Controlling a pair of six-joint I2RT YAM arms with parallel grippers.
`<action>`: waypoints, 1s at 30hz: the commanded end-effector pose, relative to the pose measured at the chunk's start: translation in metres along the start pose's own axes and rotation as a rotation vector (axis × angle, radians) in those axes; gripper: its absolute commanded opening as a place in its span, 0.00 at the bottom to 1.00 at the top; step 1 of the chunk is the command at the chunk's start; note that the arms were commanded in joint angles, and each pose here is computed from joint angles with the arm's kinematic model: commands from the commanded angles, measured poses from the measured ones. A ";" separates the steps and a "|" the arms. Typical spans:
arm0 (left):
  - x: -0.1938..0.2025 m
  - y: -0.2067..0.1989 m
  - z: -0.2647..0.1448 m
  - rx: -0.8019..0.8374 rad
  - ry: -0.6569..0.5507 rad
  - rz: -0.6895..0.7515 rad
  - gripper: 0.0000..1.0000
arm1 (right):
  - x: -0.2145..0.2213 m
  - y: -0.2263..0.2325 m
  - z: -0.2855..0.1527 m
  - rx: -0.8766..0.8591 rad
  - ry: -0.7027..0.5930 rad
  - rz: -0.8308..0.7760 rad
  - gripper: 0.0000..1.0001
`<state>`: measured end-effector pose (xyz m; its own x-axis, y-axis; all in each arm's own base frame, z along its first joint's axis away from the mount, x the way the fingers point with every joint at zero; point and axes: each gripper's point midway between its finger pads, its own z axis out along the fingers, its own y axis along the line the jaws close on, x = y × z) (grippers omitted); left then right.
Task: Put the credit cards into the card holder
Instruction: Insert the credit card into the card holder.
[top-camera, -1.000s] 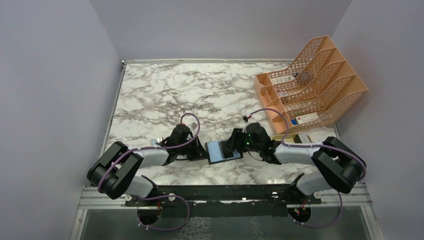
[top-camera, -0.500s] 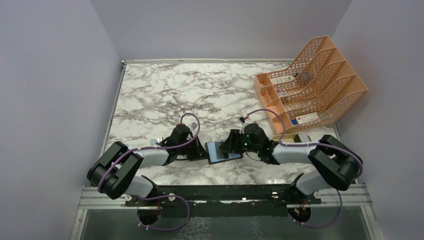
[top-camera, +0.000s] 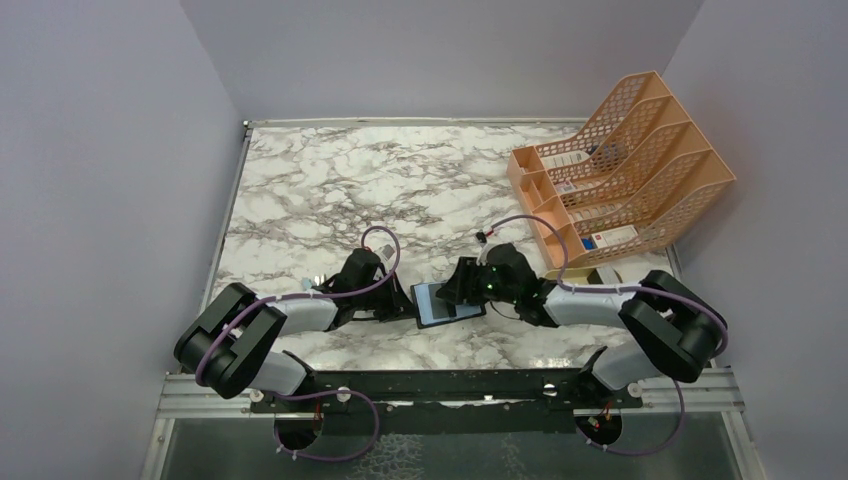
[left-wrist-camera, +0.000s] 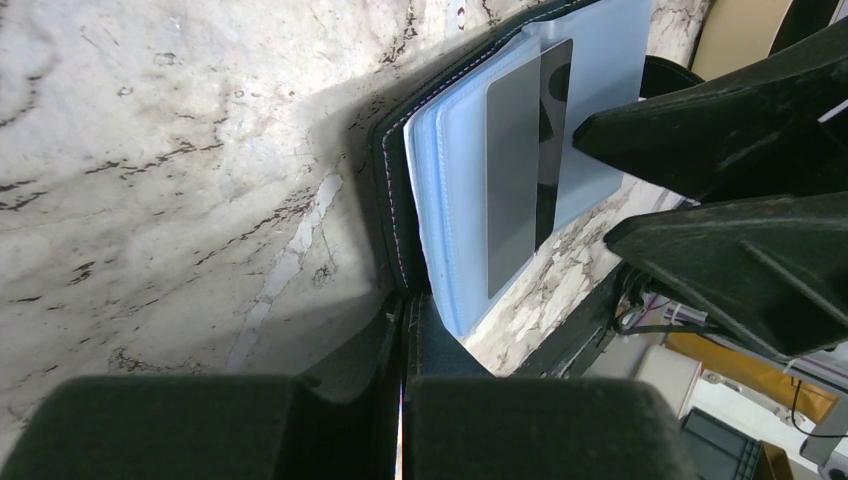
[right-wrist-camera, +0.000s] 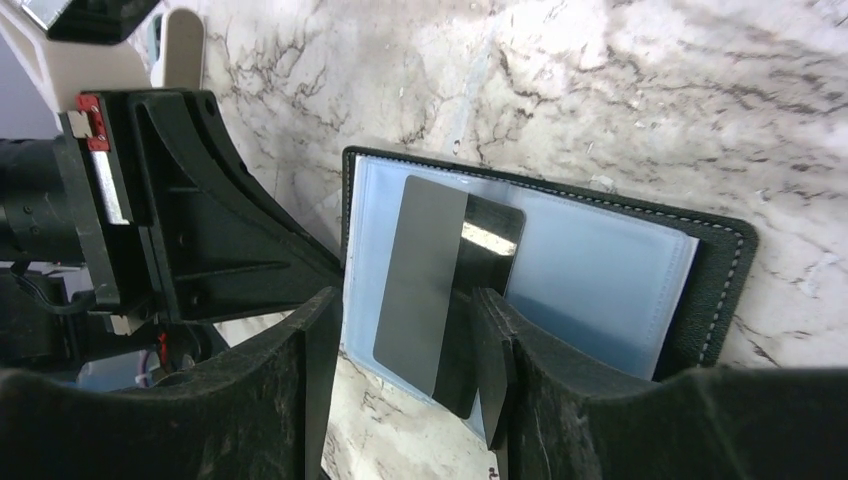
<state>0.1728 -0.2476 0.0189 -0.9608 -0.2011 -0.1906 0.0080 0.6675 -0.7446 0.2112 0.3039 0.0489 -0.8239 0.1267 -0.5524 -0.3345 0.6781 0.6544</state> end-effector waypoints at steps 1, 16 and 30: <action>0.010 0.009 -0.001 -0.023 0.031 0.012 0.00 | -0.019 -0.002 -0.007 0.080 -0.058 -0.030 0.52; 0.009 0.007 -0.001 -0.019 0.029 0.013 0.00 | -0.004 -0.014 0.007 0.113 0.014 -0.022 0.52; 0.008 0.007 0.001 -0.021 0.033 0.014 0.00 | 0.010 0.011 0.017 0.018 0.058 -0.027 0.40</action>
<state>0.1725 -0.2477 0.0190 -0.9612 -0.2000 -0.1901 0.0087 0.6669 -0.7451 0.2171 0.3074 0.0354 -0.8305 0.0938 -0.5490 -0.3098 0.7414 0.5952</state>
